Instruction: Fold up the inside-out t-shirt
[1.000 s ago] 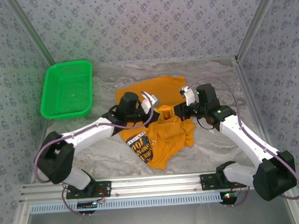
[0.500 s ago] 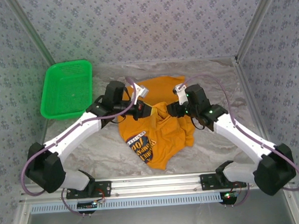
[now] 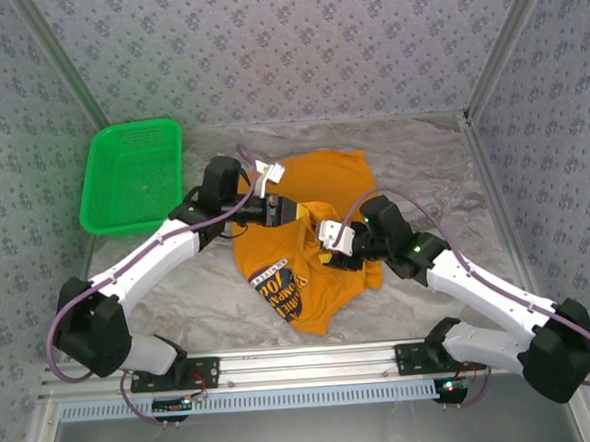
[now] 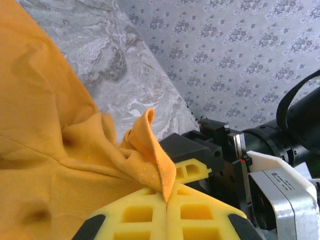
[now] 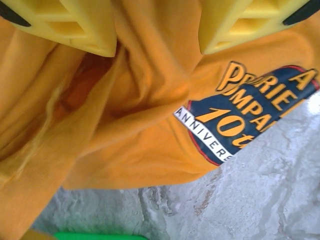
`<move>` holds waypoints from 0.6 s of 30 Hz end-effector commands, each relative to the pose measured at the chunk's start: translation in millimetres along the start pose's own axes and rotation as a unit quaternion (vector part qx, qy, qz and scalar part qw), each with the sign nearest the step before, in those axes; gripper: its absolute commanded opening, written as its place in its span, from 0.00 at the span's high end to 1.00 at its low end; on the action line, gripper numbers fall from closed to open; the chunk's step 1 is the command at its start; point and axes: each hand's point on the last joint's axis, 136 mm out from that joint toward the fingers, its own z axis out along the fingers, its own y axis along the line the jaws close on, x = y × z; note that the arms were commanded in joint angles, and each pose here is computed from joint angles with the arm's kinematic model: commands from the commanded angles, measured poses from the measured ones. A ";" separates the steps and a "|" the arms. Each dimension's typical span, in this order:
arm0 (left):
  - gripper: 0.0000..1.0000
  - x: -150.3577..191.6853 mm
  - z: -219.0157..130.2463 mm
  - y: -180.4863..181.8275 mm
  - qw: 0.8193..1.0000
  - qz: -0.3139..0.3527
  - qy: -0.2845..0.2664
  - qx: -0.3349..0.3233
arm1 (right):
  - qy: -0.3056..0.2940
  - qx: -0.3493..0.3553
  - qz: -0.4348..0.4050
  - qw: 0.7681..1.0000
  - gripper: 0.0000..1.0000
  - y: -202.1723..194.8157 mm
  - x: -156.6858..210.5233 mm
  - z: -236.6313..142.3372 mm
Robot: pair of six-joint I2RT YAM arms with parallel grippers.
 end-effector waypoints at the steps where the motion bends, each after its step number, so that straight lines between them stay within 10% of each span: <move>1: 1.00 1.9 -3.3 -19.0 1.000 0.006 -0.006 0.024 | -0.043 0.032 -0.070 0.996 0.51 -22.7 -14.1 6.8; 8: 0.99 4.7 -0.8 -25.0 0.999 -0.001 0.005 0.039 | -0.069 0.025 -0.049 0.996 0.56 -27.3 -17.2 28.6; 14: 0.98 -1.0 -3.8 -23.1 0.999 0.018 -0.007 0.027 | -0.061 0.055 -0.058 0.995 1.00 -29.0 -0.9 32.8; 18: 0.99 1.8 -7.0 18.9 0.999 0.006 -0.004 -0.048 | -0.077 0.048 -0.078 0.993 1.00 -33.6 -25.0 5.2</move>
